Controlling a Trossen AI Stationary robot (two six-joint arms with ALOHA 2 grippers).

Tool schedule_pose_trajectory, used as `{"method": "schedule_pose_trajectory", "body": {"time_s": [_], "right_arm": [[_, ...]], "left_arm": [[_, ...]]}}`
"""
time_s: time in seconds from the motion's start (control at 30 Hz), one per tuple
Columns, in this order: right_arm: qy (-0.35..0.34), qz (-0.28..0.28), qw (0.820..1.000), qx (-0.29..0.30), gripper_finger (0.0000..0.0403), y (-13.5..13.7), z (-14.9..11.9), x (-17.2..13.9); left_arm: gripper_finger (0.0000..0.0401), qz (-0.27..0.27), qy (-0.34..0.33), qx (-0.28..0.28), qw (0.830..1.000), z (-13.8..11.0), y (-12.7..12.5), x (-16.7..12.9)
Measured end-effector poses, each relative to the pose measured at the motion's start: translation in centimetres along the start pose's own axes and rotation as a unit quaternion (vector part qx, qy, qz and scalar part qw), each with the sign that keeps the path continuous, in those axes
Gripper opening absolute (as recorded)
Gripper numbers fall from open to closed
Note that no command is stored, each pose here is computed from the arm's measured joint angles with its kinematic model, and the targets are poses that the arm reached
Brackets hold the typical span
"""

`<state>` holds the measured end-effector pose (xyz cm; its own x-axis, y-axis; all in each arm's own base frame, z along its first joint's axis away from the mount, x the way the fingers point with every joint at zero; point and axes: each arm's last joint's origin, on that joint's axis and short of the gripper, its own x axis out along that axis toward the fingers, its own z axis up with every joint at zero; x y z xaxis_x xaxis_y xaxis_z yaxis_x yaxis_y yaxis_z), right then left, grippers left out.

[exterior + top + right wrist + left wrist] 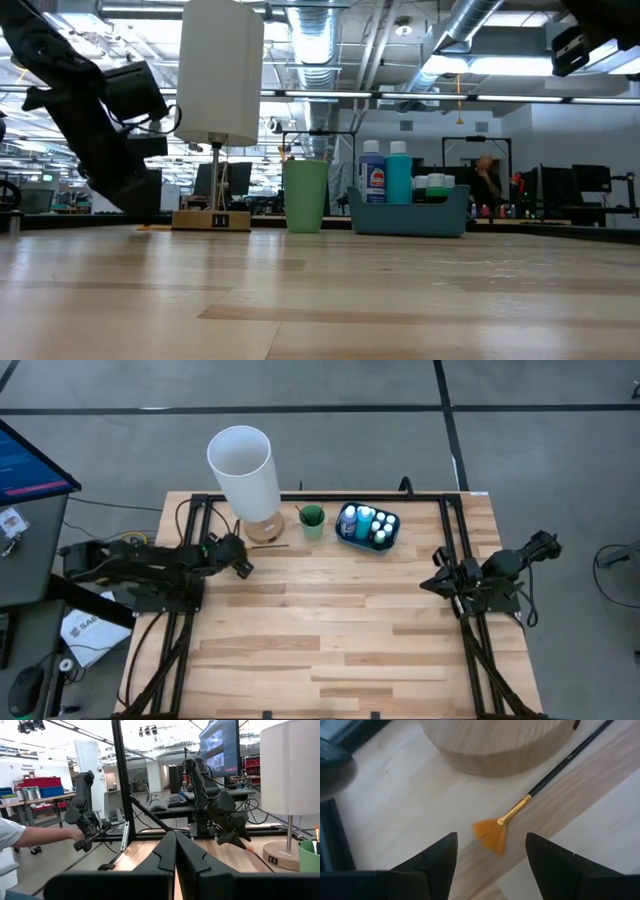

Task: Pick & Place Paint Supplies
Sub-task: Put the gold paint brush into the green cup

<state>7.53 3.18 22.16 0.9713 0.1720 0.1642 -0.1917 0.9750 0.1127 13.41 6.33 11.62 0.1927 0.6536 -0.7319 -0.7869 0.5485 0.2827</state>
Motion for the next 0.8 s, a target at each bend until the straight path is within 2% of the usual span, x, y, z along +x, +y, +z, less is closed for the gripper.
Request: {"method": "schedule_pose_trajectory", "body": {"time_s": [0.17, 0.27, 0.47, 0.7, 0.8], "right_arm": [[0.001, 0.013, 1.000, 0.004, 0.0000, 0.1, 0.0, 0.0], [0.001, 0.015, 1.000, 0.008, 0.0000, 0.1, 0.0, 0.0], [-0.002, 0.023, 1.000, 0.009, 0.0000, 0.1, 0.1, 0.0], [-0.011, 0.027, 0.999, 0.012, 0.0000, 0.2, 0.3, 0.0], [-0.011, 0.027, 0.999, 0.012, 0.0000, 0.2, 0.3, 0.0]], "left_arm": [[0.0223, -0.023, 0.018, 0.006, 1.000, 0.1, -0.2, 0.8], [0.0207, -0.028, 0.027, 0.003, 0.999, 0.1, -0.3, 1.1], [0.0134, -0.054, 0.045, -0.015, 0.997, -0.1, -0.5, 1.2], [0.0015, -0.091, 0.069, -0.063, 0.991, -0.7, -0.7, 1.3], [0.0006, -0.101, 0.071, -0.079, 0.989, -0.8, -1.1, 1.0]]}}
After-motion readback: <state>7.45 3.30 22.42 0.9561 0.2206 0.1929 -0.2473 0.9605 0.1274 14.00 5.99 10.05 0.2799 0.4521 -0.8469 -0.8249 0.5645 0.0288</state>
